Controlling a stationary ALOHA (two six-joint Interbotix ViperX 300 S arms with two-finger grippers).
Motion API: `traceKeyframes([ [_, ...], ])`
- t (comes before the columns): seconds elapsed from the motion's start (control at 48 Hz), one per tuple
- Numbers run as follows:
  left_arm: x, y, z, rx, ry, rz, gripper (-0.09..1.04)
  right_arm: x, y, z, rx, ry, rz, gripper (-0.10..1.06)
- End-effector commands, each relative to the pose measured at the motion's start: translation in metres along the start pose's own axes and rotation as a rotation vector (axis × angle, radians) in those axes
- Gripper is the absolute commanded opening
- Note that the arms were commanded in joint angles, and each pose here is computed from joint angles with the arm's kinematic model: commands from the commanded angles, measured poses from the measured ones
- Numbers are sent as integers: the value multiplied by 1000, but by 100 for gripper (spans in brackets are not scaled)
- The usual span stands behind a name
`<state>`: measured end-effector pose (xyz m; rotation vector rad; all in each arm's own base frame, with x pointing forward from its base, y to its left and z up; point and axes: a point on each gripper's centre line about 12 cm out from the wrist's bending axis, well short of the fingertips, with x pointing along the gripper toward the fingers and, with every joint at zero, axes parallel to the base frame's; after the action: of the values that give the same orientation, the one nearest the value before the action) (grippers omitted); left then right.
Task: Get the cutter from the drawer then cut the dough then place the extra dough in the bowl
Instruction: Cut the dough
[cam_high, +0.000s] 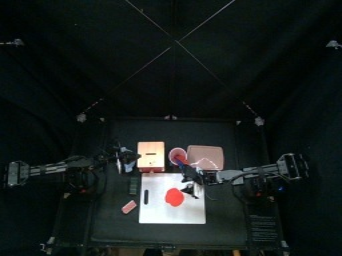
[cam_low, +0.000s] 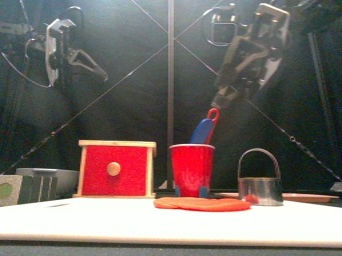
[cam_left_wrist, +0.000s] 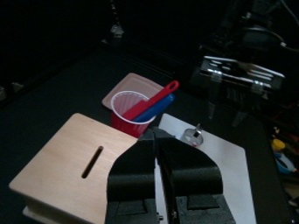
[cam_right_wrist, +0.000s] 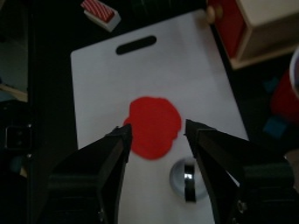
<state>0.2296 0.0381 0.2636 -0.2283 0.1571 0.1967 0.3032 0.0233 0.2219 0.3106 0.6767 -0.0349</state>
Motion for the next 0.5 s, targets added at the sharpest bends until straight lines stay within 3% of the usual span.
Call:
traceKeyframes([
  [0.021, 1, -15, -1, 35, -18, -67, 46, -10, -2, -10, 24, -9, 11, 86],
  [0.25, 10, -24, -26, 46, 61, -105, 73, -8, -12, -33, 29, 44, -12, 86],
  [0.5, 26, -43, -38, 75, 69, -167, 80, -6, -19, -51, 20, 78, -28, 86],
])
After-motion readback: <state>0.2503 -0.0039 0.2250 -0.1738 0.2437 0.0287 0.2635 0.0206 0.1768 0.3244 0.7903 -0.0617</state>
